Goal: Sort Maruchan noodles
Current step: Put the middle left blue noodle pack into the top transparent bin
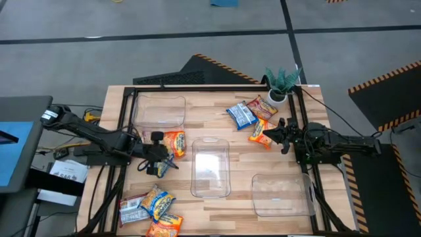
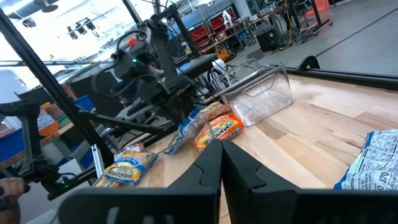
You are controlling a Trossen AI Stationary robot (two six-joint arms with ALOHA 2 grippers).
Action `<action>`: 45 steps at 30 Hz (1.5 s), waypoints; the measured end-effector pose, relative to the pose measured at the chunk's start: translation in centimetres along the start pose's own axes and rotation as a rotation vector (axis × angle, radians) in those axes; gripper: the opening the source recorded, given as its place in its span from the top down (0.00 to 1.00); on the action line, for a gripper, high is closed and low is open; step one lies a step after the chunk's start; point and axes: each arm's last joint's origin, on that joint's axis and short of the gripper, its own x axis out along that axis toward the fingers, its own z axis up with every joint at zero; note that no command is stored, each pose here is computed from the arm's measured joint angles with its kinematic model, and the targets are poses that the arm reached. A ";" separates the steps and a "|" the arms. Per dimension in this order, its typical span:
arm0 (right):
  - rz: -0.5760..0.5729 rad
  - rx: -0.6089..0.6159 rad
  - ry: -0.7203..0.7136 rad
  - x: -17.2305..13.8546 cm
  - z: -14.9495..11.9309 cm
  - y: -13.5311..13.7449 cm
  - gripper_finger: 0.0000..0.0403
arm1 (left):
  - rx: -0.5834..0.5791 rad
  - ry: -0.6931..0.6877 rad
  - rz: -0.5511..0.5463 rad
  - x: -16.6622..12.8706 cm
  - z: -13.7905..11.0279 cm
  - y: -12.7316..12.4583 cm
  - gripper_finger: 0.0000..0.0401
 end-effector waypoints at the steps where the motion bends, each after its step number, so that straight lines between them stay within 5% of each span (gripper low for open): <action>1: 0.000 0.000 0.000 0.0 0.0 0.0 0.92 | 0.012 -0.016 0.010 -0.3 0.3 -0.2 1.00; 9: 0.000 0.000 0.000 0.0 0.0 0.0 0.92 | 0.118 -0.127 0.163 -2.2 2.0 -1.8 1.00; 19: 0.000 0.000 0.000 0.0 0.0 0.0 0.92 | 0.104 -0.258 0.431 -5.2 4.6 -2.0 1.00; 27: 0.000 0.000 0.000 0.0 0.0 0.0 0.92 | -0.020 -0.292 0.618 -7.5 7.2 1.0 1.00; 40: 0.000 0.000 0.000 0.0 0.0 0.0 0.92 | -0.200 -0.161 0.960 -9.4 5.8 8.6 1.00; 45: 0.000 0.000 0.000 0.0 0.0 0.0 0.92 | -0.263 -0.239 0.812 -10.1 5.3 9.5 1.00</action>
